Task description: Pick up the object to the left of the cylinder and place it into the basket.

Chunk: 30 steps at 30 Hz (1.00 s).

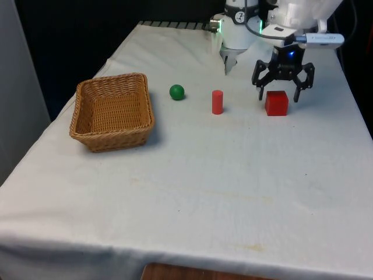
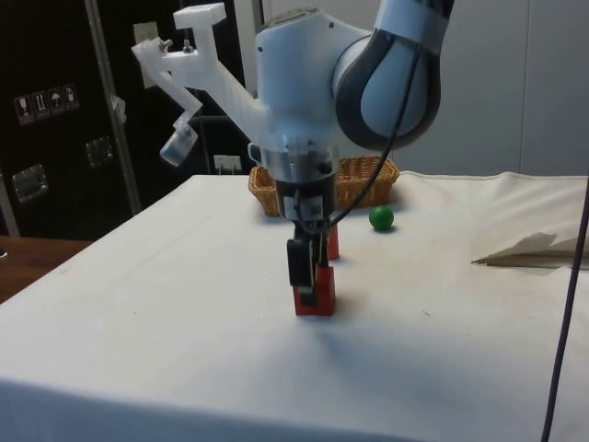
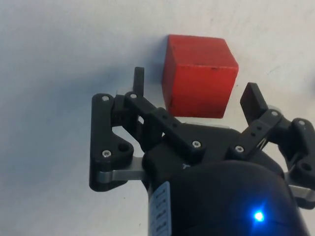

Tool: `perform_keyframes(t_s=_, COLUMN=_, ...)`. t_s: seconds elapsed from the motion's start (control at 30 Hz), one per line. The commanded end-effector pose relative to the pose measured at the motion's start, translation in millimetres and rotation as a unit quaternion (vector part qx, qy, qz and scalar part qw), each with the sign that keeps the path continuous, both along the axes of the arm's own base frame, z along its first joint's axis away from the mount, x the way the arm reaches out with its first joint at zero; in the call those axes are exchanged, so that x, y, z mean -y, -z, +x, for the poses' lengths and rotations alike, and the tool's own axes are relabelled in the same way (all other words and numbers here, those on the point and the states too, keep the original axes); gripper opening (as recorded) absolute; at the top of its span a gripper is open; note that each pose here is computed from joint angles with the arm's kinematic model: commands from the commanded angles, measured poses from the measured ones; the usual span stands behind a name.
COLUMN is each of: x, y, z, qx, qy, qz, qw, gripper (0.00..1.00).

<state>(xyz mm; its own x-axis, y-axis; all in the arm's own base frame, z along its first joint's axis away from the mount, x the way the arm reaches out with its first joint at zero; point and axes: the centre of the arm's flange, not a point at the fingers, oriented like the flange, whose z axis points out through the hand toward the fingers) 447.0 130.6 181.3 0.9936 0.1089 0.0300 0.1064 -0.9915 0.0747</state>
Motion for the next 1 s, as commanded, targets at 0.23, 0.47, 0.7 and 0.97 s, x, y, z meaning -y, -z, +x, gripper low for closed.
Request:
perform_keyframes(t_s=0.23, x=1.6, y=7.6, z=0.5, qx=0.004, qy=0.000, qz=0.001, qw=0.99999, gripper=0.73)
perform_keyframes(t_s=0.47, x=2.2, y=9.8, z=0.8, qx=0.003, qy=0.000, qz=0.000, qw=0.99999, gripper=0.00)
perform_keyframes(t_s=0.7, x=2.3, y=10.3, z=0.7, qx=0.003, qy=0.000, qz=0.000, qw=1.00000, gripper=0.00)
perform_keyframes(t_s=0.97, x=6.1, y=-3.4, z=8.8, qx=0.013, qy=0.006, qz=0.002, qw=0.99989, gripper=0.00)
